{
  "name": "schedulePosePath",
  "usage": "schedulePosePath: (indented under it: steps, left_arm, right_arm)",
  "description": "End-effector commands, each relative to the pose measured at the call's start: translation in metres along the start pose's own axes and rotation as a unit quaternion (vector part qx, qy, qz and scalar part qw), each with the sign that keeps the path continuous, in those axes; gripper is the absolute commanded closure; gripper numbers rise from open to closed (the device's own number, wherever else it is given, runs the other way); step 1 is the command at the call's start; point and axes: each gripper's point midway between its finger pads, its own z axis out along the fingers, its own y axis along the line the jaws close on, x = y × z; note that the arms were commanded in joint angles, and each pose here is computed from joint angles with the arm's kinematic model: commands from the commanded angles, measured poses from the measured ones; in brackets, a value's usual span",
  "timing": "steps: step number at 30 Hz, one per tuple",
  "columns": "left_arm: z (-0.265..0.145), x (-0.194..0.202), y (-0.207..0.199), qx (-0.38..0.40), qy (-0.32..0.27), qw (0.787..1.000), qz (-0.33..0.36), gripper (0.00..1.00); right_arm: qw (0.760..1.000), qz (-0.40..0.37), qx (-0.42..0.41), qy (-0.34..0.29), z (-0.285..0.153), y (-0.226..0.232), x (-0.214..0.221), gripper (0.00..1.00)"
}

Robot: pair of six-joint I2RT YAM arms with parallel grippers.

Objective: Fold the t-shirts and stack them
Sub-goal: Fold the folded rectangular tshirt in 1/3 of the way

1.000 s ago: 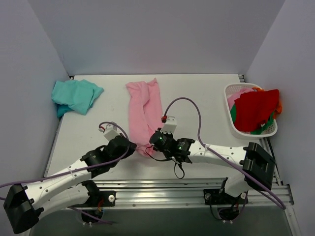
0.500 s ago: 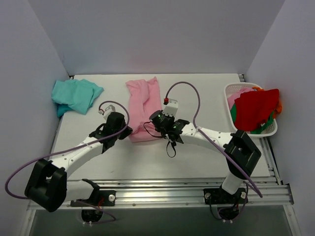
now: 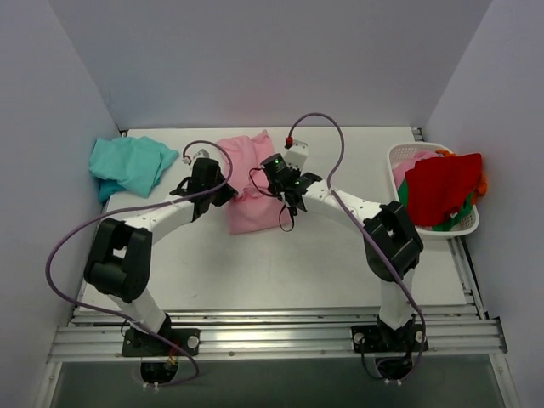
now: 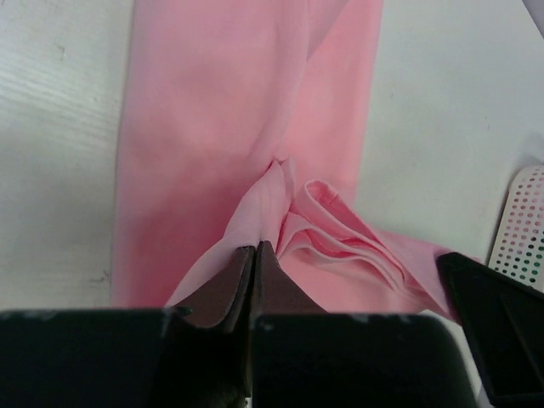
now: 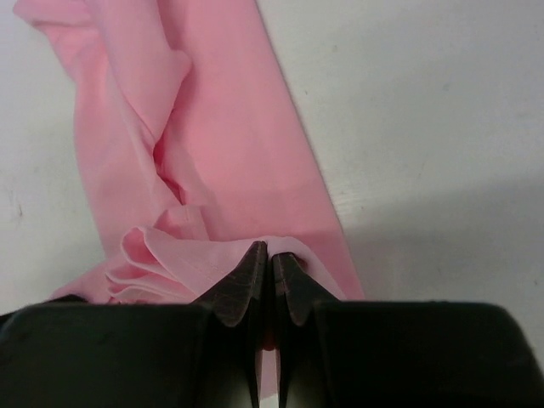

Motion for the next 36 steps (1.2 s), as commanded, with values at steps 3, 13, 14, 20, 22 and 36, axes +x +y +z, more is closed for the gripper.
schedulePosePath:
  steps: [3,13,14,20,22,36]
  left_arm:
    - [0.031,-0.026,-0.018,0.029,-0.010,1.000,0.003,0.98]
    - [0.059,-0.048,0.017,-0.010,-0.064,0.996,-0.065,0.51]
    - [0.059,-0.055,0.017,-0.012,-0.071,0.995,-0.067,0.35]
    - [0.036,-0.115,0.013,-0.038,-0.133,0.988,-0.070,0.06]
    - [0.017,-0.128,0.012,-0.046,-0.147,0.986,-0.069,0.06]
    - [-0.077,-0.022,0.045,-0.036,-0.105,0.990,-0.087,0.06]
  right_arm:
    - [1.000,-0.007,0.008,0.010,0.039,0.009,-0.005,1.00]
    - [0.999,0.015,0.011,0.026,0.094,0.000,0.004,0.12]
    - [1.000,0.017,0.010,0.024,0.090,-0.001,0.001,0.11]
    - [0.999,0.036,0.010,-0.016,0.046,-0.010,-0.034,0.11]
    - [0.999,0.035,0.018,-0.017,0.033,-0.023,-0.031,0.11]
    - [0.994,0.107,-0.023,-0.025,-0.060,-0.100,0.005,0.12]
